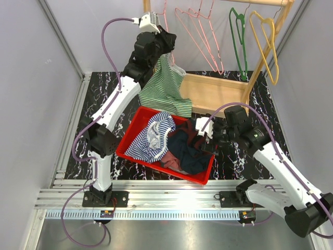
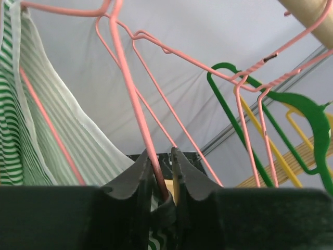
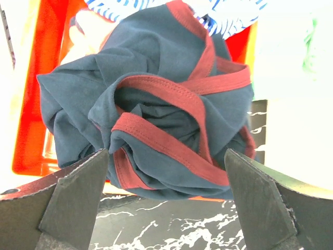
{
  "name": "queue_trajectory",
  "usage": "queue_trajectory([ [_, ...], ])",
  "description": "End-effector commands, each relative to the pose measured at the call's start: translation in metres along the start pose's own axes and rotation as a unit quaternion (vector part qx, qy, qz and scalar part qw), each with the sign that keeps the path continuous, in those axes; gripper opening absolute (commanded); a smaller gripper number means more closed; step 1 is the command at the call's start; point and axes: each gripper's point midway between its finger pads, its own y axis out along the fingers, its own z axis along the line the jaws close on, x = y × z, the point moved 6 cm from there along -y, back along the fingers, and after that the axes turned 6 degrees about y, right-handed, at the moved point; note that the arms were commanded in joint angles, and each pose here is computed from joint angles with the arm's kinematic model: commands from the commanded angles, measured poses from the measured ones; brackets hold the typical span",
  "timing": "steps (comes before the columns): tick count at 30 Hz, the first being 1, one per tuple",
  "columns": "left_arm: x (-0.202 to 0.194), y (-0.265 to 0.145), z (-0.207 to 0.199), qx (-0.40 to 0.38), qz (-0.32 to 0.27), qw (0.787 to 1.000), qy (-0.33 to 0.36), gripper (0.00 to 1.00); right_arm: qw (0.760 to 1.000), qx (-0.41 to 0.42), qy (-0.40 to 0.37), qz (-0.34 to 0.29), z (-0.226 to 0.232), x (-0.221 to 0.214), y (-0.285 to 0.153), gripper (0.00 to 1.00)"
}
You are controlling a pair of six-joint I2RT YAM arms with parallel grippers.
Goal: Remove the tank top from the hanger
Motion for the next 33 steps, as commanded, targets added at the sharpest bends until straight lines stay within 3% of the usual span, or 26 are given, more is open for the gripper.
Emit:
queue_trajectory([
  [1,0.045,-0.005,-0.017,-0.037,-0.073,0.997,-0.002,0.15,0.999,-0.015,-0.025,-0.022,-0.003,0.013,-0.012,1.00],
  [10,0.076,-0.024,-0.025,-0.074,-0.111,0.991,-0.022,0.03,0.998,-0.029,-0.019,-0.045,-0.003,0.017,-0.020,1.00],
  [15,0.101,-0.041,-0.029,-0.133,-0.127,0.981,-0.056,0.00,0.997,-0.041,-0.020,-0.059,-0.004,0.022,-0.028,1.00],
  [24,0.107,-0.066,-0.035,-0.242,-0.086,0.964,-0.073,0.00,0.996,-0.056,-0.021,-0.059,-0.007,0.023,-0.030,1.00],
  [33,0.099,-0.099,-0.038,-0.291,-0.047,0.954,-0.052,0.00,0.995,-0.074,-0.006,-0.066,-0.014,0.029,-0.032,1.00],
])
